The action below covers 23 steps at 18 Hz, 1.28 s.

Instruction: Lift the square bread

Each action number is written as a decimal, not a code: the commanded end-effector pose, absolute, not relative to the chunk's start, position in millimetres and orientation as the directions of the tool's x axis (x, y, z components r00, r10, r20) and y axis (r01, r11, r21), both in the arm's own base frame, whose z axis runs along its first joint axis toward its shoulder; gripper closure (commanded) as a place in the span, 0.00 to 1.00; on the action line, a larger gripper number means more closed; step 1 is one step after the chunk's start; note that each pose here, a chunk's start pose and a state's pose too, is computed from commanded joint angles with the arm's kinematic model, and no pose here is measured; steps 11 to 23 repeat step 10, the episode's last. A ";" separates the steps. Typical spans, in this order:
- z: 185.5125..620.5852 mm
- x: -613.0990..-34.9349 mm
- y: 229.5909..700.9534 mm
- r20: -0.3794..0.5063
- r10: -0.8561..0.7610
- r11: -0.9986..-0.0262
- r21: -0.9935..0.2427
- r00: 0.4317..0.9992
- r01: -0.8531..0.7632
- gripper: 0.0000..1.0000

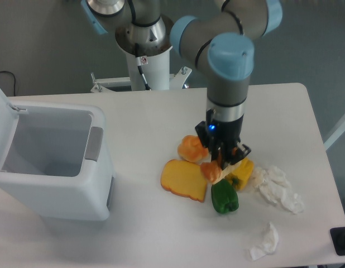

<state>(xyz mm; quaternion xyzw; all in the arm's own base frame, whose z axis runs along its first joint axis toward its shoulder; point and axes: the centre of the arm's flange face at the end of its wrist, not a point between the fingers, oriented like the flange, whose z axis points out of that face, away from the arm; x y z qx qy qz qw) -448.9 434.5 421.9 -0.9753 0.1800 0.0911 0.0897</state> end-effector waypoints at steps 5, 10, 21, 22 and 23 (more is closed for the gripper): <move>425.1 -448.5 431.2 -0.211 -0.338 -0.918 -0.143 0.917 -0.371 0.67; 426.4 -449.4 427.0 -0.211 -0.339 -0.916 -0.146 0.917 -0.373 0.67; 426.4 -449.4 427.0 -0.211 -0.339 -0.916 -0.146 0.917 -0.373 0.67; 426.4 -449.4 427.0 -0.211 -0.339 -0.916 -0.146 0.917 -0.373 0.67; 426.4 -449.4 427.0 -0.211 -0.339 -0.916 -0.146 0.917 -0.373 0.67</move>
